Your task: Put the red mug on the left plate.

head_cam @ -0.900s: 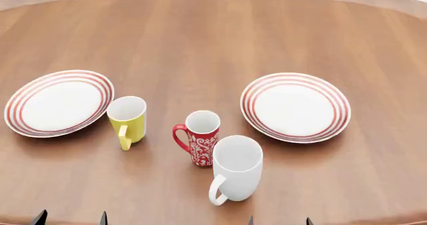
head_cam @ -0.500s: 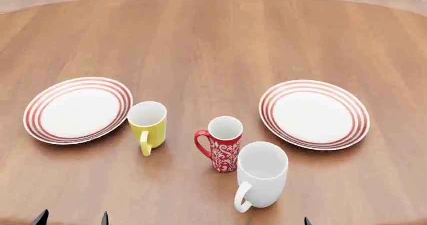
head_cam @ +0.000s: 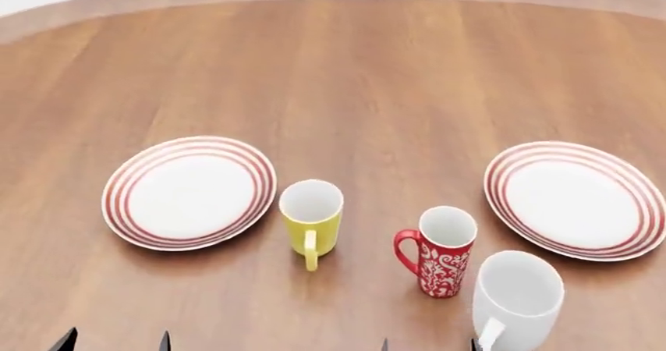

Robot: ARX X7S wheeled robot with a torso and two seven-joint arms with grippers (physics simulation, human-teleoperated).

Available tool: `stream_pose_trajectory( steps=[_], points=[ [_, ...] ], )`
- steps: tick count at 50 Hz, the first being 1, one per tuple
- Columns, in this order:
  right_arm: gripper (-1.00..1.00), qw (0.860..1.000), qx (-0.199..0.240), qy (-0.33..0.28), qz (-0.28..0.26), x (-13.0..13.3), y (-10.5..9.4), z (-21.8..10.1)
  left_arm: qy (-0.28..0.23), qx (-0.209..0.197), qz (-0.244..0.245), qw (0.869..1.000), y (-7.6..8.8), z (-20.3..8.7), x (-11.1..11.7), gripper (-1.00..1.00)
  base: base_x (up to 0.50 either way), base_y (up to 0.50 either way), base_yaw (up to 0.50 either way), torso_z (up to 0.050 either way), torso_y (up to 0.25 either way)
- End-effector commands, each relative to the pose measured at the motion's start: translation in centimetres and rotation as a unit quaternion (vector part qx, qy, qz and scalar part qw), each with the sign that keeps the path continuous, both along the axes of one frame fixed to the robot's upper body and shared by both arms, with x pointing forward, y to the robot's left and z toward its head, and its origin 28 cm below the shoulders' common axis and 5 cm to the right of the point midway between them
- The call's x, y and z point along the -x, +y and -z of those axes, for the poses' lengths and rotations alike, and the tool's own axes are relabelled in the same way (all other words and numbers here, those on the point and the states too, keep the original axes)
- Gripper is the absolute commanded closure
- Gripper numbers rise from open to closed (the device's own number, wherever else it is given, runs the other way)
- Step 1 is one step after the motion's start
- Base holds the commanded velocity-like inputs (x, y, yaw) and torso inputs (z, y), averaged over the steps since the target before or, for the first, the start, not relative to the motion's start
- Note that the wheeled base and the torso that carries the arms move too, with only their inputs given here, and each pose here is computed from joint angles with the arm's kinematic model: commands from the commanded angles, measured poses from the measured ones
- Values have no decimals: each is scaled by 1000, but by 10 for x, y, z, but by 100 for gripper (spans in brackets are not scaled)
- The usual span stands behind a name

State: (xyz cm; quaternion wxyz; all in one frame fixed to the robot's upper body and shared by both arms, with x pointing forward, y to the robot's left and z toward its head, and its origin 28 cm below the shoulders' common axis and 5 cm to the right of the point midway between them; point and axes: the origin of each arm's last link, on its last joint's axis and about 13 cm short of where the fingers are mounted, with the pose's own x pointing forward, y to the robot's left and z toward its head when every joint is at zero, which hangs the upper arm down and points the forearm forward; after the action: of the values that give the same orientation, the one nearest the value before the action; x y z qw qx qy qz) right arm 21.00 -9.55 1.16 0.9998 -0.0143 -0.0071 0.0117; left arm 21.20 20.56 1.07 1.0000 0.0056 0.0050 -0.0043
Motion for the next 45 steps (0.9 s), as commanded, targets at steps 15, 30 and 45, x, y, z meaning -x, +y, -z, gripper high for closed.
stream_pose_trajectory(
  steps=[15, 30, 45],
  points=[
    [-100, 1000, 1, -2, -4, 1, 0, 0, 1, -2, 3, 1000, -1, 0, 2, -100, 243, 373, 0, 0, 0],
    [-100, 1000, -1, 1, -4, 0, 1, 0, 4, -8, 3, 1000, -1, 1, 0, -100, 385, 375, 0, 0, 0],
    [-100, 1000, -4, 1, -4, 0, 0, 0, 4, -8, 3, 1000, -1, 2, -1, -100, 434, 342, 0, 0, 0]
  ],
)
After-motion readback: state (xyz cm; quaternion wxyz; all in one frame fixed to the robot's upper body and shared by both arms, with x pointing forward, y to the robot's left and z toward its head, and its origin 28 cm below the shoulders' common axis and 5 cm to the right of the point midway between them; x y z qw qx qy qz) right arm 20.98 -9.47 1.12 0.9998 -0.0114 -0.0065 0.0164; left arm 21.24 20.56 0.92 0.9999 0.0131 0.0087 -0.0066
